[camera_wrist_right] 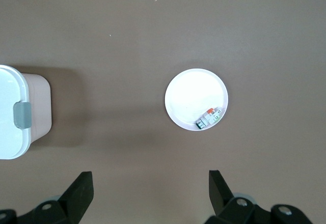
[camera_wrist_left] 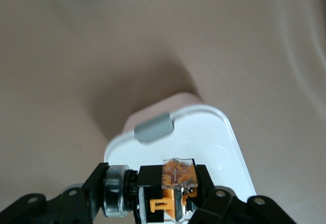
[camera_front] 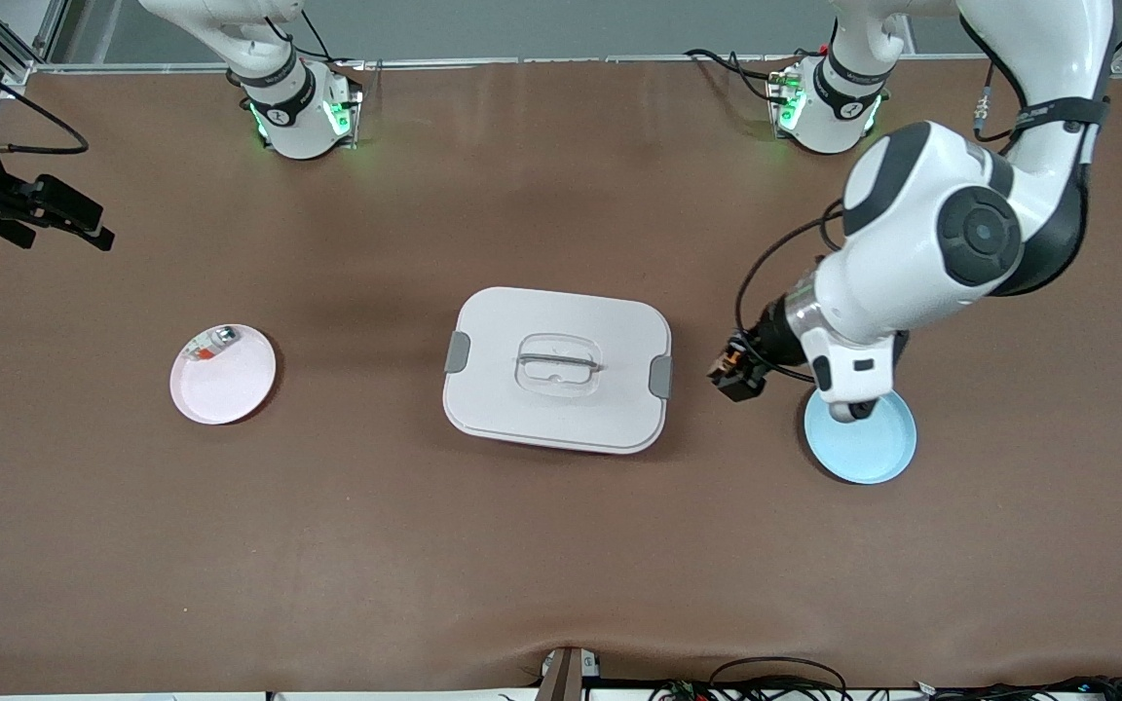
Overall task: Transfer orange switch to right arm and place
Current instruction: 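Carry the switch with the left gripper over the white box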
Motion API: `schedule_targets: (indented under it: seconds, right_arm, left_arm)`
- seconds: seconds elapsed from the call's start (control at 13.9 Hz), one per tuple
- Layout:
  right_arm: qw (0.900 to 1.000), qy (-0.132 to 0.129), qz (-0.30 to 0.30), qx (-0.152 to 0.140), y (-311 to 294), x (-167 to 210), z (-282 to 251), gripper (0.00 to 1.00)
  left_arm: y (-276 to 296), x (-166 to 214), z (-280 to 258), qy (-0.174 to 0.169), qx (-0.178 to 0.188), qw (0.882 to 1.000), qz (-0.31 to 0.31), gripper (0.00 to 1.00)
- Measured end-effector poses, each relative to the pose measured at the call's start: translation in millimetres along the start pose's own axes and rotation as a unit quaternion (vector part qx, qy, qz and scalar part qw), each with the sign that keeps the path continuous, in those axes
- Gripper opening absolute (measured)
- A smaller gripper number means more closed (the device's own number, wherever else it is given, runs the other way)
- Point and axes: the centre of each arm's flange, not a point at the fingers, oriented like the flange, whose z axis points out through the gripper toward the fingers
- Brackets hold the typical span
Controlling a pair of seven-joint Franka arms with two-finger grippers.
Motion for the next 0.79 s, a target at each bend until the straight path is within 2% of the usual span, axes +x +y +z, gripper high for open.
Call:
schedule_targets:
  seconds: [0.22, 0.51, 0.65, 0.79]
  right_arm:
    - [1.000, -0.007, 0.001, 0.000, 1.5, 10.9, 10.1, 1.00]
    - [1.000, -0.019, 0.000, 0.001, 6.6, 25.8, 29.4, 1.00]
    - [0.999, -0.032, 0.001, 0.001, 8.6, 32.6, 43.4, 1.00]
    - [0.998, -0.061, 0.004, 0.002, 12.2, 46.6, 75.4, 1.00]
  left_arm:
    - [4.8, -39.3, 5.7, -0.019, -0.009, 0.995, -0.097, 0.73]
    - [13.4, -91.4, 16.4, -0.051, -0.033, 0.979, -0.193, 0.73]
    - [16.6, -119.7, 15.1, -0.063, -0.049, 0.973, -0.215, 0.73]
    - [18.4, -147.5, 5.2, -0.074, -0.063, 0.972, -0.215, 0.73]
